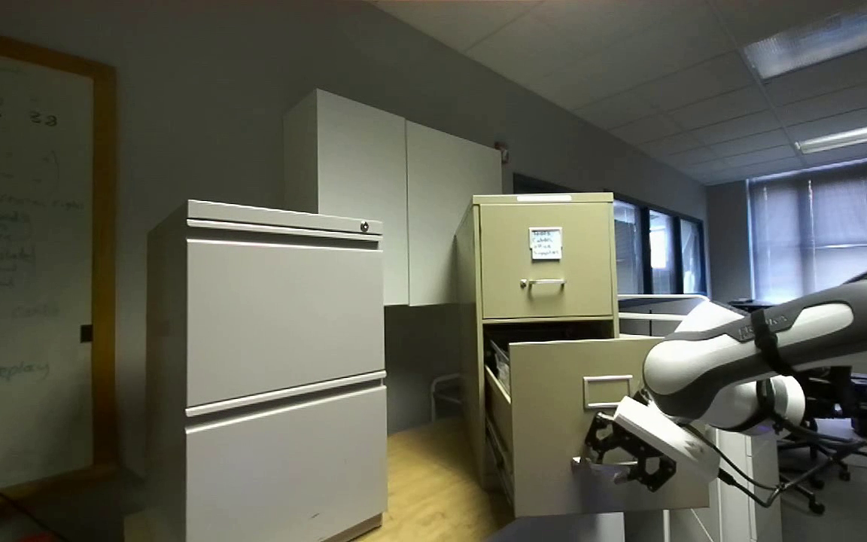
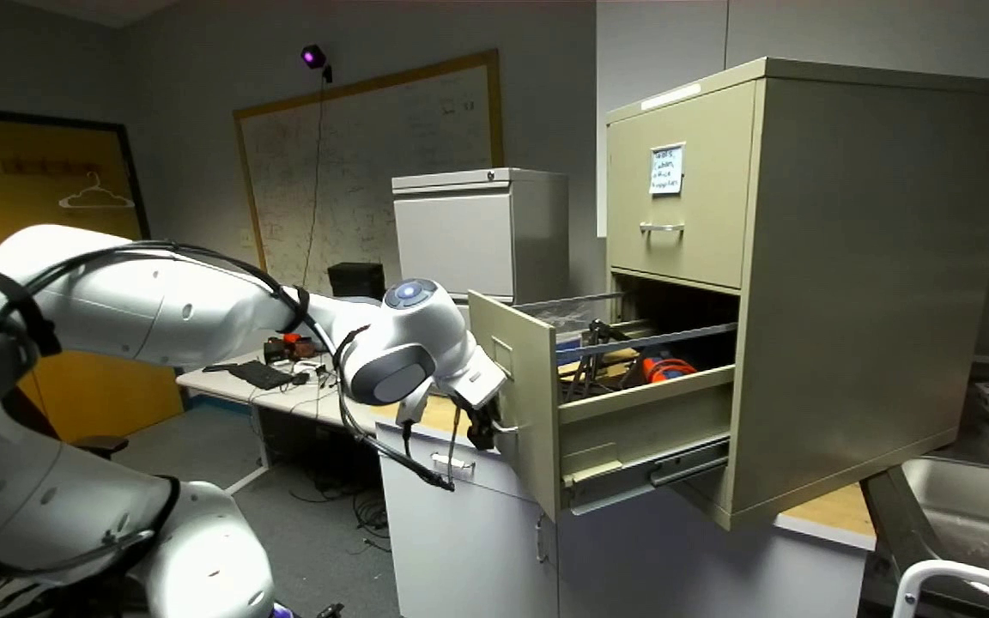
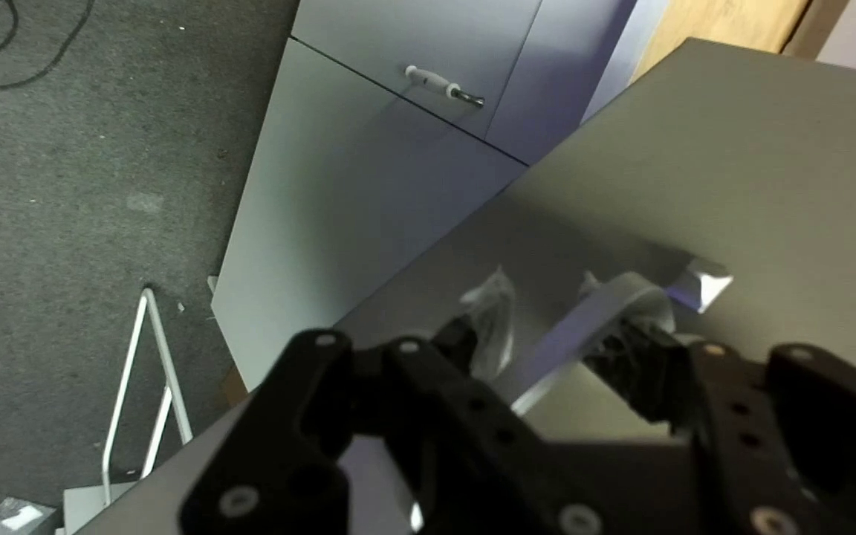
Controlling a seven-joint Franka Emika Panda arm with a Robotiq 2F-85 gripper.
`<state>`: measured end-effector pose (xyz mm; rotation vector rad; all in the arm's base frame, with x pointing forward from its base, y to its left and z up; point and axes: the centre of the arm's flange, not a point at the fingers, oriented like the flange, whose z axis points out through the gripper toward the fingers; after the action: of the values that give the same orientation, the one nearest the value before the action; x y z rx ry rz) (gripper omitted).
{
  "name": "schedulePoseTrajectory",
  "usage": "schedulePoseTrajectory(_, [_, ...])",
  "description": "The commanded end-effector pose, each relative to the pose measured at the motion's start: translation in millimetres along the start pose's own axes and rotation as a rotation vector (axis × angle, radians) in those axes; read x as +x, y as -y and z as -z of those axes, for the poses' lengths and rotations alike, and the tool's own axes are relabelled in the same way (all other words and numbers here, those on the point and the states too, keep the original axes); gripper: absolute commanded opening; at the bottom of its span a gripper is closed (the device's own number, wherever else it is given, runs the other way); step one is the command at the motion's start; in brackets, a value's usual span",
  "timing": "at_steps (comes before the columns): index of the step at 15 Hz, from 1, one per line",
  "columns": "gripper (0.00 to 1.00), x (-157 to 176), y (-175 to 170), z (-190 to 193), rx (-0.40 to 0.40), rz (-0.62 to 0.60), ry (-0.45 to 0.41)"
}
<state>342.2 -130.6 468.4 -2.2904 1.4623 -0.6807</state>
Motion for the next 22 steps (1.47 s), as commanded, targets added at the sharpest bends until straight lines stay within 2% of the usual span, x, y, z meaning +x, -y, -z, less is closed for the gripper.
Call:
schedulePoseTrajectory(1, [0.66, -26, 16, -9, -0.101, 0.138, 0.044])
schedulePoseTrajectory(3, [0.8, -31, 24, 2, -0.129, 0.202, -0.039])
schedulePoseTrajectory(6, [0.99, -49, 41, 18, -0.128, 0.297, -0.141])
schedulePoseTrajectory(11, [0.98, -73, 51, 41, -0.174, 0.341, -0.242])
schedulePoseTrajectory(18, [1.0, -88, 58, 65, -0.259, 0.394, -0.273])
schedulePoseTrajectory(19, [1.0, -90, 65, 70, -0.247, 0.409, -0.293])
schedulePoseTrajectory(22, [1.0, -106, 108, 98, -0.096, 0.462, -0.395])
